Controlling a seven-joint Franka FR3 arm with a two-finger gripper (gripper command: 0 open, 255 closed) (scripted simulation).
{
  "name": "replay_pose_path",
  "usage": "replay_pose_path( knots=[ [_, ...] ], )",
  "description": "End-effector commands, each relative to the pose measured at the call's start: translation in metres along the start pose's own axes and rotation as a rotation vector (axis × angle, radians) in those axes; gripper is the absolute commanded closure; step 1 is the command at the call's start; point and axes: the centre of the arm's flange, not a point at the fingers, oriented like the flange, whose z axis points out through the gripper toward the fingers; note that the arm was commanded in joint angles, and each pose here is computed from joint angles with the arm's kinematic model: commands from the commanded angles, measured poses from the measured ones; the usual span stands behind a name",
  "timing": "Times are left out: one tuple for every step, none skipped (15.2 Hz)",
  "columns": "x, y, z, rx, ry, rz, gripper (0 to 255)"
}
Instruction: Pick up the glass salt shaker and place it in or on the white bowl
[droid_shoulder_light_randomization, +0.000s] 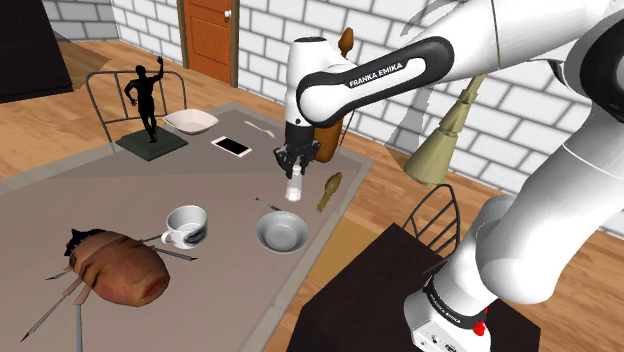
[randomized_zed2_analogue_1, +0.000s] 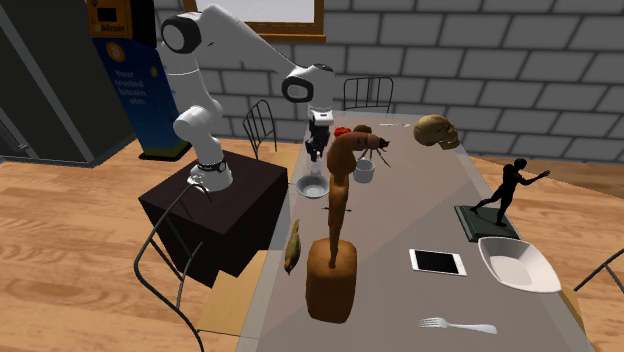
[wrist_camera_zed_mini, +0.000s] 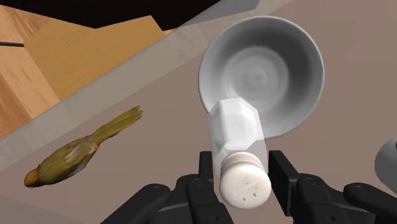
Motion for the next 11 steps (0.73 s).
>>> replay_pose_path(
  knots=[
    [-0.017, -0.018, -0.006, 0.000, 0.000, 0.001, 255],
    [-0.026, -0.027, -0.008, 0.000, 0.000, 0.001, 255],
    [-0.038, -0.037, -0.010, 0.000, 0.000, 0.001, 255],
    [-0.038, -0.037, -0.005, 0.000, 0.000, 0.001, 255],
    [-0.038, -0.038, 0.000, 0.000, 0.000, 0.001, 255],
    [-0.038, -0.038, 0.006, 0.000, 0.000, 0.001, 255],
    [-0.038, -0.039, 0.011, 0.000, 0.000, 0.001, 255],
    [-0.038, -0.039, 0.016, 0.000, 0.000, 0.001, 255],
    [-0.038, -0.039, 0.021, 0.000, 0.000, 0.001, 255],
    [-0.038, -0.040, 0.027, 0.000, 0.000, 0.001, 255],
    [-0.037, -0.040, 0.032, 0.000, 0.000, 0.001, 255]
  ],
)
